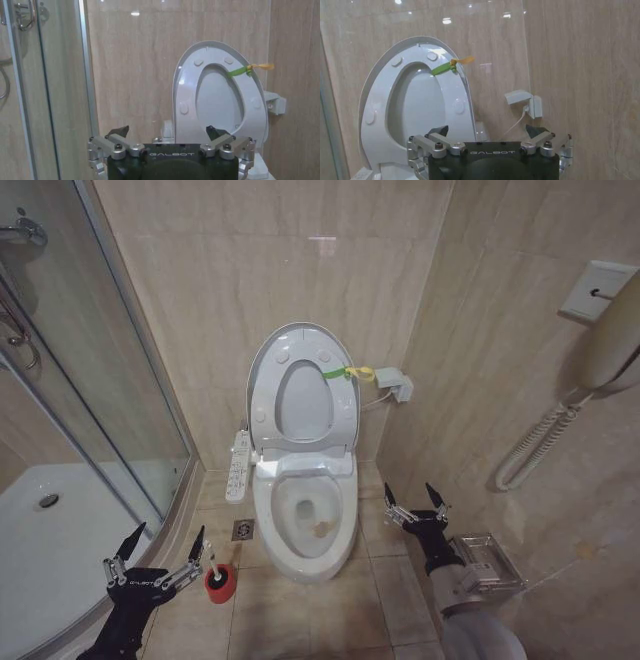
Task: Open the toilet lid, clean the toilet bowl with a toilet brush, close the toilet lid, and flush.
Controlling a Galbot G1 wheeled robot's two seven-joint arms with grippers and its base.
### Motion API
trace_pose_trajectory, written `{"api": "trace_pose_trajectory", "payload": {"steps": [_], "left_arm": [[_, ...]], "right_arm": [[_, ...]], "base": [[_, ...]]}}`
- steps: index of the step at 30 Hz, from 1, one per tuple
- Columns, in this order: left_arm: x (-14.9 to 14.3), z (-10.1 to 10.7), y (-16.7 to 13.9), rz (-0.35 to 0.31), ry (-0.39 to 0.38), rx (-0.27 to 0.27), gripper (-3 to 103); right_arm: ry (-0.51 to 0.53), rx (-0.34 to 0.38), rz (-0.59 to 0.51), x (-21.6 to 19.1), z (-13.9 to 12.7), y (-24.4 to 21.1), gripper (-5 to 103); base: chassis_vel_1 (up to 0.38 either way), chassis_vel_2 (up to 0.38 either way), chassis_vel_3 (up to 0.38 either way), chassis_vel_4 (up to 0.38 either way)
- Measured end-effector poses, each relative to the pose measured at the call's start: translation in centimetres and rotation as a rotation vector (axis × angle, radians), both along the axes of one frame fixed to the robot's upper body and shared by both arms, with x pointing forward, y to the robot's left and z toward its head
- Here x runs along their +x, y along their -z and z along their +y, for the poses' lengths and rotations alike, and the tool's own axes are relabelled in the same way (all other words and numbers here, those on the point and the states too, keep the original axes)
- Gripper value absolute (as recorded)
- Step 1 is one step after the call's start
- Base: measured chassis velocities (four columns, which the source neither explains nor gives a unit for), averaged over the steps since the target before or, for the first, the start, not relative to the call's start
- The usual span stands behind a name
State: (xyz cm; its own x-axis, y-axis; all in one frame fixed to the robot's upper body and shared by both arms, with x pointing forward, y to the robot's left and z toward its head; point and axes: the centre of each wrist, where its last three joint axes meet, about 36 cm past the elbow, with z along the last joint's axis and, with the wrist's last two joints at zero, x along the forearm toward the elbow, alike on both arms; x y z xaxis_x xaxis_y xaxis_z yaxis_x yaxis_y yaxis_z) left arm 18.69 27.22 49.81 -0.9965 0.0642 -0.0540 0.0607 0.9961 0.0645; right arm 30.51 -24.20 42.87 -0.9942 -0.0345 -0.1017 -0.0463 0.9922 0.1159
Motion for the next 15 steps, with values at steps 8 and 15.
{"api": "trace_pose_trajectory", "payload": {"steps": [8, 15], "left_arm": [[0.00, 0.00, 0.00, 0.000, 0.000, 0.000, 100], [0.00, 0.00, 0.00, 0.000, 0.000, 0.000, 100]], "right_arm": [[0.000, 0.000, -0.001, 0.01, 0.00, -0.01, 100], [0.000, 0.000, 0.000, 0.01, 0.00, 0.00, 100]], "base": [[-0.056, 0.045, 0.069, -0.054], [-0.009, 0.010, 0.005, -0.006]]}}
